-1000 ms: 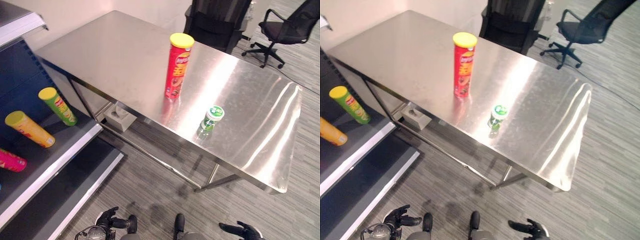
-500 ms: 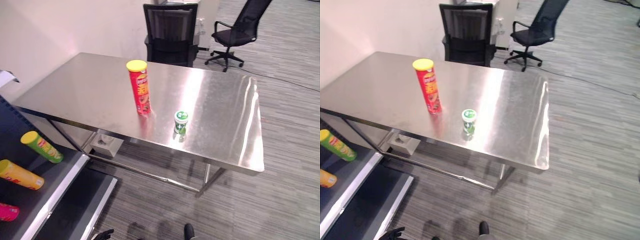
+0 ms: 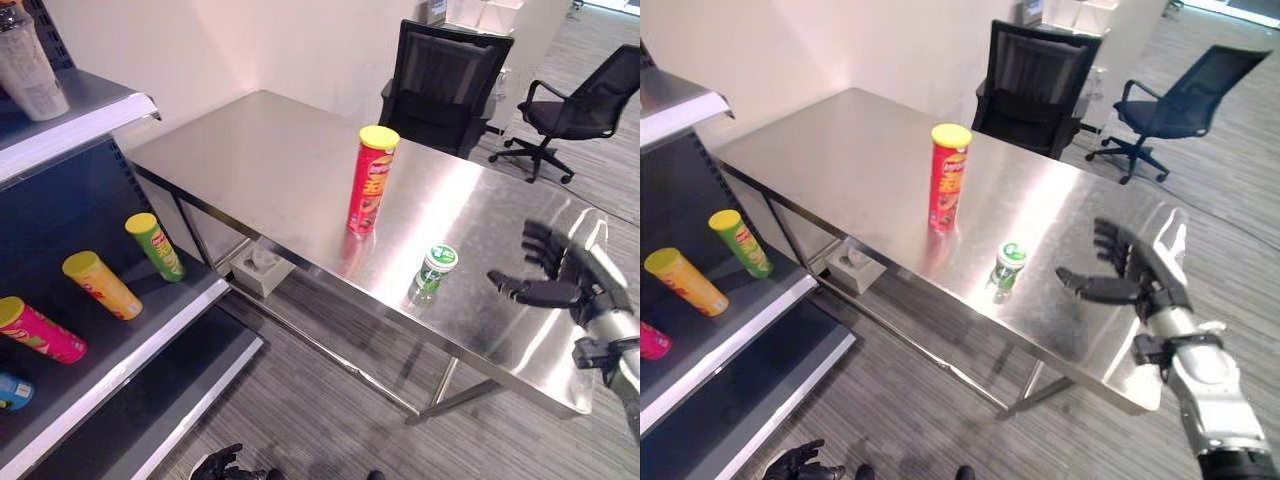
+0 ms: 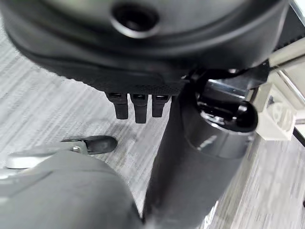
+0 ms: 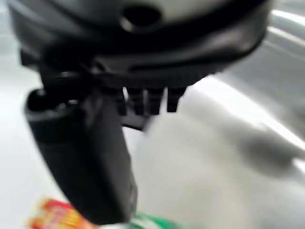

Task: Put the goods on the table back onto the shelves and tidy them up.

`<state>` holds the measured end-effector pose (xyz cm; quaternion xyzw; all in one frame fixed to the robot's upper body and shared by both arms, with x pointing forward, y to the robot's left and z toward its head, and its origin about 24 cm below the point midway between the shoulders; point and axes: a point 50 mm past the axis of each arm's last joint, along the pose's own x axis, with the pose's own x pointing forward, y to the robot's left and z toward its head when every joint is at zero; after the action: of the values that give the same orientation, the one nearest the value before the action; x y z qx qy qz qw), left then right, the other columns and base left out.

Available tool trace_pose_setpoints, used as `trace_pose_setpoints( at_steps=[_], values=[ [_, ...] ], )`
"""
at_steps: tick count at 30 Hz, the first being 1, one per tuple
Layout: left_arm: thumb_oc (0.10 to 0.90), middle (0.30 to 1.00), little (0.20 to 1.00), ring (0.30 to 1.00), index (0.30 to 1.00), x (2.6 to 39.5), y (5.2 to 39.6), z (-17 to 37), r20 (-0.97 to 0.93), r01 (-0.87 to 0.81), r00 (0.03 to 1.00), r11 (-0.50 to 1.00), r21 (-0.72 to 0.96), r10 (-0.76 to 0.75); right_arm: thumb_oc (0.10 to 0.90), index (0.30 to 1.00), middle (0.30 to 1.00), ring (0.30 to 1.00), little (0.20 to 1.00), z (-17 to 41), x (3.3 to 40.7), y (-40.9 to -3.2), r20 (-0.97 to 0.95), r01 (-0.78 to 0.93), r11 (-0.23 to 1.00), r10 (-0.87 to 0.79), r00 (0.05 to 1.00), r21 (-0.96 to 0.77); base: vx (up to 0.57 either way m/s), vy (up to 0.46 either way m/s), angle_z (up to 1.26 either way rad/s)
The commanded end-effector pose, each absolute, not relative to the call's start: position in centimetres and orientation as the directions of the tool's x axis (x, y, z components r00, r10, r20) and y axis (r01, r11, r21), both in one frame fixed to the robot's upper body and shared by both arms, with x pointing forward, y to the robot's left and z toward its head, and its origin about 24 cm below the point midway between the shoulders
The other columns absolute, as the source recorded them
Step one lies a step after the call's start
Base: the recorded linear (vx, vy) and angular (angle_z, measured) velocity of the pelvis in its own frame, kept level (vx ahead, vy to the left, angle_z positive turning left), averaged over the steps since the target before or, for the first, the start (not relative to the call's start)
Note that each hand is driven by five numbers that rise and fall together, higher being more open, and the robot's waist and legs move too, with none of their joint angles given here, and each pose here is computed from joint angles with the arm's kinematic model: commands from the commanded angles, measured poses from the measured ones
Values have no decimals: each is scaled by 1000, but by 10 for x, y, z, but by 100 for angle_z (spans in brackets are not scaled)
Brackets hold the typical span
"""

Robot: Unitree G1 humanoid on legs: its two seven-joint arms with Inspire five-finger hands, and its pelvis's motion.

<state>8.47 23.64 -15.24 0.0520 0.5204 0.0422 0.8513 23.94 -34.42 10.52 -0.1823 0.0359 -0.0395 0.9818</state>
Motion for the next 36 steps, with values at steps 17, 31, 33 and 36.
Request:
trace_pose_setpoints(
  at_steps=[17,31,33,36],
  values=[
    [800,900,900,900,900,87,255,-148,-872,1,462,983,185,163,800,900,900,900,900,158,253,-331,216,98,923,-17,976,-372,13,-18,9],
    [800,900,900,900,900,84,259,-148,-872,-20,454,980,198,185,800,900,900,900,900,156,267,-313,195,32,908,55,979,-418,1,1,9],
    [800,900,900,900,900,81,258,-149,-877,-8,443,979,204,186,800,900,900,900,900,154,268,-314,186,46,893,43,982,-448,2,0,20],
    [800,900,900,900,900,79,259,-149,-878,-9,439,978,210,193,800,900,900,900,900,149,269,-315,168,56,879,28,985,-473,3,0,4]
  ],
)
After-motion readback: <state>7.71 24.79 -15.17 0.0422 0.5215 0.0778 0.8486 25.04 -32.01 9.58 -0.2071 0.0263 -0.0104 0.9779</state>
